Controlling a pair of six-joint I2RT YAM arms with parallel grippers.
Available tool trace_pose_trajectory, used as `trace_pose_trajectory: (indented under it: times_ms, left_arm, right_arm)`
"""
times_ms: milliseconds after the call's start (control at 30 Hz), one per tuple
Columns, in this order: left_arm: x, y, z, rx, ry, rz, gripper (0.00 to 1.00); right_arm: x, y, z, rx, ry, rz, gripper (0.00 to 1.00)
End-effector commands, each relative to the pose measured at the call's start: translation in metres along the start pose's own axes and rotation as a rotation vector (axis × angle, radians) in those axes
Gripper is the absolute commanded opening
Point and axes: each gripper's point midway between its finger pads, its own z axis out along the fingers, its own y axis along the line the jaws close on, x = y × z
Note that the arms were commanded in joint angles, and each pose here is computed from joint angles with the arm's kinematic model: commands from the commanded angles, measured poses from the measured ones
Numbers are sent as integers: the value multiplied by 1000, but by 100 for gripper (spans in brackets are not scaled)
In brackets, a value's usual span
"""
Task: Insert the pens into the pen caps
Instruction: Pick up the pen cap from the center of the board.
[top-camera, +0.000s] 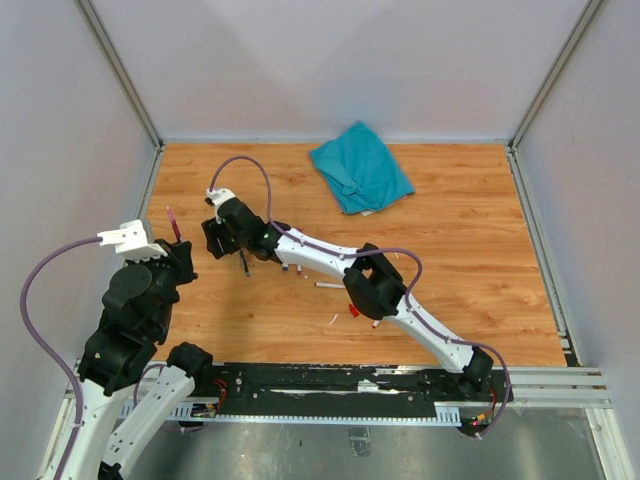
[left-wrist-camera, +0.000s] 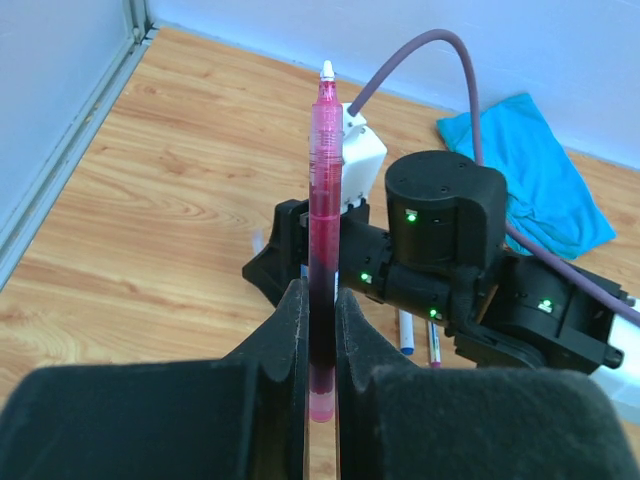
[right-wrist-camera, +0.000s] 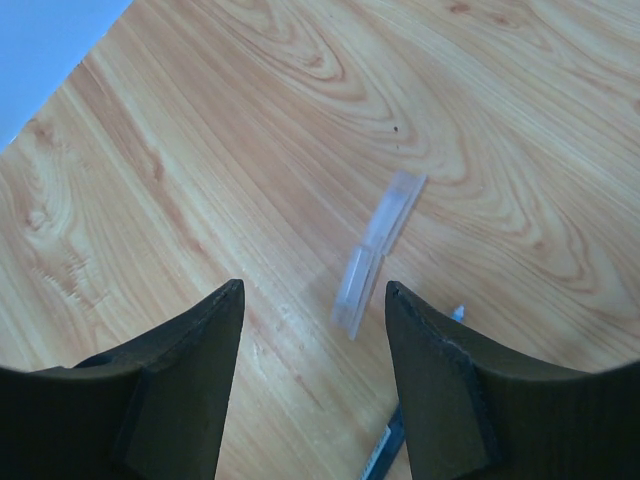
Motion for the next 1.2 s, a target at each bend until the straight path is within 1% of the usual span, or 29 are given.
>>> trace_pose_trajectory:
  times_ms: [0,233,533,733,1033,1167]
  left_arm:
    - [-7,0,0,3,-39,-4,0]
    - [-7,0,0,5,-41,-3,0]
    - [-6,0,0,5,-39,-3,1]
    - [-6,0,0,5,-40,-3,1]
    - [-6,1,0,5,-42,-3,1]
    - [-7,1,0,2,-44,-4,1]
  right_arm:
    - [2,0,9,43,6,-53,59]
    - [13,-8,16,84,22,-99,54]
    - [29,-2,19,95,50,-163,51]
    - [37,-1,23,99,65,-167,47]
    - [46,-14,25,157,79,-169,41]
    - [51,-19,25,178,92,-168,37]
